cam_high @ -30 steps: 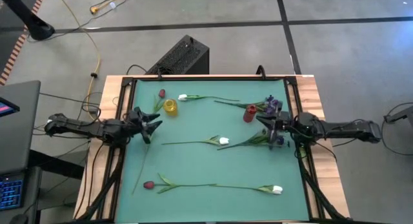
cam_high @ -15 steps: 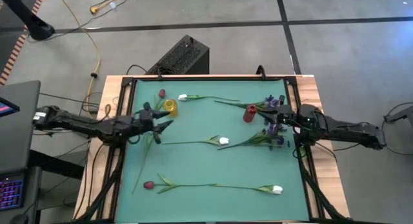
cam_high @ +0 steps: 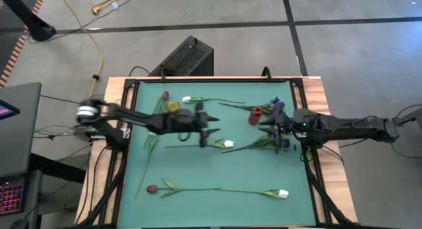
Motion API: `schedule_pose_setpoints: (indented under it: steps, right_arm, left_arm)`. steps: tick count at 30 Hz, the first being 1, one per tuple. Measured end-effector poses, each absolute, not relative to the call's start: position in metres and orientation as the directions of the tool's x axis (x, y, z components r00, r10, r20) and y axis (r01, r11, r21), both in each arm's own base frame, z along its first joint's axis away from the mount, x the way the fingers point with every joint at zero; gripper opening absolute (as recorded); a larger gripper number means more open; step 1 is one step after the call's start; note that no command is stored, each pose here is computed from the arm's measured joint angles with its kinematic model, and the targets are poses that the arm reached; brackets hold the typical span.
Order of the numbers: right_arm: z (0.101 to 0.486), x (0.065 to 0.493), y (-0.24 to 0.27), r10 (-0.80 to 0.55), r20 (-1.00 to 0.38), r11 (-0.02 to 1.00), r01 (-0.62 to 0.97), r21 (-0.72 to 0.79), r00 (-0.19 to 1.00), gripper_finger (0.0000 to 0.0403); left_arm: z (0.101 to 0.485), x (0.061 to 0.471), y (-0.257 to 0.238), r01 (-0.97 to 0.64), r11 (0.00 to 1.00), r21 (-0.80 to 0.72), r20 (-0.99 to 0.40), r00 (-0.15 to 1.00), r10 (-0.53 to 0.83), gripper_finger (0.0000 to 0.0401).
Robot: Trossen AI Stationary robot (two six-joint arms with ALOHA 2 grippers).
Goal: Sort flowers into vase by color
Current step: Put the bottom violet flowers into the red vase
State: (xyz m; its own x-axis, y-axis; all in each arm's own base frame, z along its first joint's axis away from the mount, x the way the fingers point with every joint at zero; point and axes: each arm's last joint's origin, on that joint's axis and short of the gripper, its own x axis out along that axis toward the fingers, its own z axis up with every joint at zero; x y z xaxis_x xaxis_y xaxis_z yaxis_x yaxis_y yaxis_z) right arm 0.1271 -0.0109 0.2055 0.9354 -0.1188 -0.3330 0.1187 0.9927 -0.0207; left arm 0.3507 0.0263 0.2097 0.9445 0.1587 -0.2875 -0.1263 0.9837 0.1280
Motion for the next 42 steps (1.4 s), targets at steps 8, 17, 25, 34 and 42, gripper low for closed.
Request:
schedule_pose_setpoints:
  steps: [8,17,25,34,42]
  right_arm:
    - [0.204,0.127,0.003,-0.019,-0.35,1.0,0.011,-0.023,0.937,0.0201]
    - [0.203,0.126,0.015,0.067,-0.363,0.996,-0.083,-0.028,0.929,0.0214]
    - [0.199,0.124,0.02,0.104,-0.399,0.992,-0.125,-0.028,0.911,0.0211]
    - [0.2,0.123,0.022,0.117,-0.396,0.99,-0.137,-0.024,0.911,0.0211]
    - [0.2,0.124,0.021,0.067,-0.394,0.995,-0.091,-0.042,0.917,0.0211]
  left_arm:
    - [0.195,0.443,0.029,0.013,0.994,0.112,-0.403,0.915,0.033,0.018]
    - [0.164,0.507,0.018,0.058,0.998,0.025,-0.57,0.821,-0.033,0.018]
    - [0.136,0.528,0.001,0.033,0.999,-0.021,-0.655,0.754,-0.038,0.018]
    - [0.126,0.518,0.001,-0.034,0.999,0.005,-0.759,0.65,0.026,0.018]
    - [0.123,0.515,-0.004,0.002,1.0,0.026,-0.777,0.629,0.019,0.0132]
